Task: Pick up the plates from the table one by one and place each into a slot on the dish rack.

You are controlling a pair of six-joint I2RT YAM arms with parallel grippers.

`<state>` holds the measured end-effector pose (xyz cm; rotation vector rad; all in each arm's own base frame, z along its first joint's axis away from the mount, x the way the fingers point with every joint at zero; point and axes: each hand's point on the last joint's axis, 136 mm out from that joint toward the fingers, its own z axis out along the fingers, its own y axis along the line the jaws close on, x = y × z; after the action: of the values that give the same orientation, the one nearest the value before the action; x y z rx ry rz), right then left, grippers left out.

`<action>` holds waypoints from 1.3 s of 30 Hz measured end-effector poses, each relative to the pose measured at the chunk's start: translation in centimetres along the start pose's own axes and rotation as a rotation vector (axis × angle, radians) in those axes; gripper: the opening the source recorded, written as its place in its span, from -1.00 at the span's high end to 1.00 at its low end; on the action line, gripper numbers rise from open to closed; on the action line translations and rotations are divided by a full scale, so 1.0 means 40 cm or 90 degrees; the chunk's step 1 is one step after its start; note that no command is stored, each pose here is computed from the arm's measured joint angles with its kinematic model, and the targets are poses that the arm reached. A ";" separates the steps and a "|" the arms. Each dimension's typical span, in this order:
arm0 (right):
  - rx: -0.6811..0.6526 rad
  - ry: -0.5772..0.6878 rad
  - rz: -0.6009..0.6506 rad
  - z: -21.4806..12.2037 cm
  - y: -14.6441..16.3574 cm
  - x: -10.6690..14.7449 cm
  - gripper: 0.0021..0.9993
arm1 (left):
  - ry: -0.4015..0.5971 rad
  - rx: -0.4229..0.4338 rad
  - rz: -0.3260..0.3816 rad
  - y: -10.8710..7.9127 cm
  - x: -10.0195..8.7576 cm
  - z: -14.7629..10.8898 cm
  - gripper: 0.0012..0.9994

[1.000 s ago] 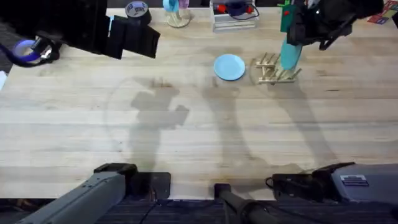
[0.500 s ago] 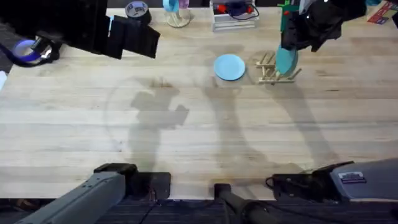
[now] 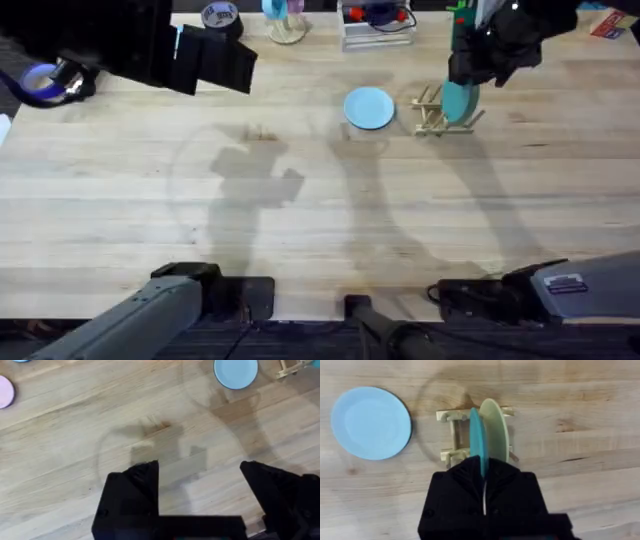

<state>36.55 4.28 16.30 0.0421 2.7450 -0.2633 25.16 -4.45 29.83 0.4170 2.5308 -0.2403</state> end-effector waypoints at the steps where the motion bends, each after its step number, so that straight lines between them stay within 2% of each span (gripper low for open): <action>1: 0.000 0.001 0.000 0.004 0.001 0.002 0.95 | 0.000 0.000 0.000 0.000 0.000 0.000 -0.99; 11: -0.028 0.012 0.003 0.047 0.022 0.026 0.95 | 0.000 0.000 0.000 0.000 0.000 0.000 -0.99; 39: -0.034 0.026 0.008 0.071 0.023 0.031 0.95 | 0.000 0.000 0.000 0.000 0.000 0.000 -0.99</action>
<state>36.53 4.65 13.08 0.0522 2.7902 -0.1883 25.16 -4.45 29.83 0.4170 2.5308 -0.2403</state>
